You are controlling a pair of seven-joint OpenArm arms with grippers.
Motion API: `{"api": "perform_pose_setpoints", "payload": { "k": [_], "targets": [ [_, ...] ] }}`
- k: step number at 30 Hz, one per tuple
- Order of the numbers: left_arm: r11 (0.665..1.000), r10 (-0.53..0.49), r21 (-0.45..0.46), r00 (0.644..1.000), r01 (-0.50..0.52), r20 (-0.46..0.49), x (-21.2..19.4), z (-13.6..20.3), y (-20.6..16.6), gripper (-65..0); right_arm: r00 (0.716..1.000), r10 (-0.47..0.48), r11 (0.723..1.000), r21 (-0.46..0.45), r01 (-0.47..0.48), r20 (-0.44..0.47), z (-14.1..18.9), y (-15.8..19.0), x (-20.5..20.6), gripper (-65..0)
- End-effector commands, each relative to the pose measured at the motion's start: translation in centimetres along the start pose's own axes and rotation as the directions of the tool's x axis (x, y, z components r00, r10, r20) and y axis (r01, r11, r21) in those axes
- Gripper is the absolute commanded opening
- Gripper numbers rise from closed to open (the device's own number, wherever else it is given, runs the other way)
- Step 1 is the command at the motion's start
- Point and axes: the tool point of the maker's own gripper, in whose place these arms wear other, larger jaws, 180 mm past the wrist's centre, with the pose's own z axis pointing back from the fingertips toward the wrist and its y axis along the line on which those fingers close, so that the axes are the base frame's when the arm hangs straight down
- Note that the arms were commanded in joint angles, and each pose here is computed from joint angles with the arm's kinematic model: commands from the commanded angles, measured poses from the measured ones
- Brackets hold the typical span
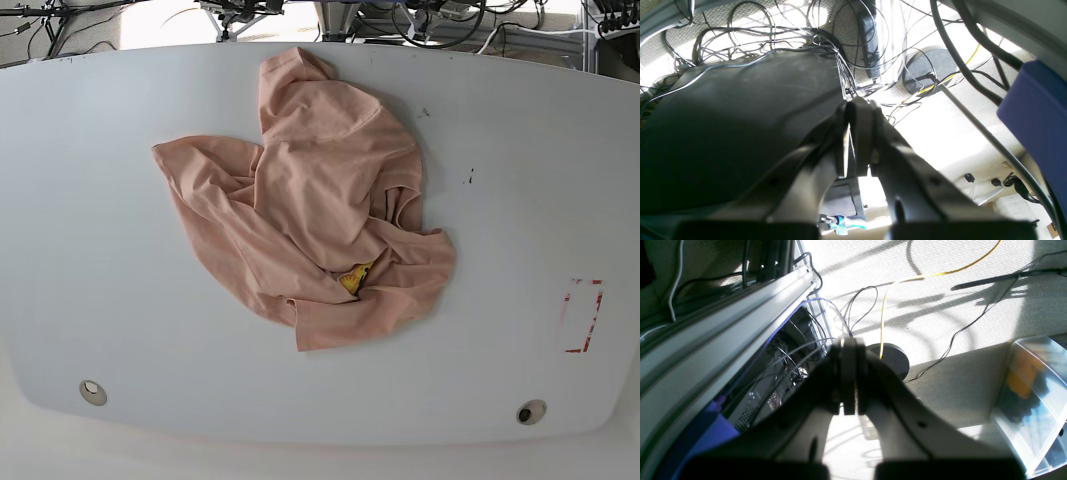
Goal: Fold the T-shirt properly
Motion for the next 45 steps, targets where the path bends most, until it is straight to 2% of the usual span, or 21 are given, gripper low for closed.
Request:
{"api": "perform_pose_setpoints", "payload": {
  "k": [1,19,45],
  "targets": [
    [1.0,-0.005,0.0,1.0,0.005,0.0,-0.1,0.0,0.0,-62.7,1.0,0.002,1.0,0.0,-0.002,-0.002,0.0,-0.1,-0.2,-65.0],
    [1.0,-0.01,0.004,1.0,0.01,-0.005,-0.6,0.0,0.1,-62.5,1.0,0.006,1.0,-0.008,-0.006,-0.012,0.1,-0.5,-0.9,-65.0],
    [1.0,-0.026,0.005,1.0,0.026,-0.005,-4.8,0.1,-0.1,-63.1,1.0,0.022,0.999,-0.028,-0.022,-0.015,0.8,-2.2,-3.2,-65.0]
  ]
}}
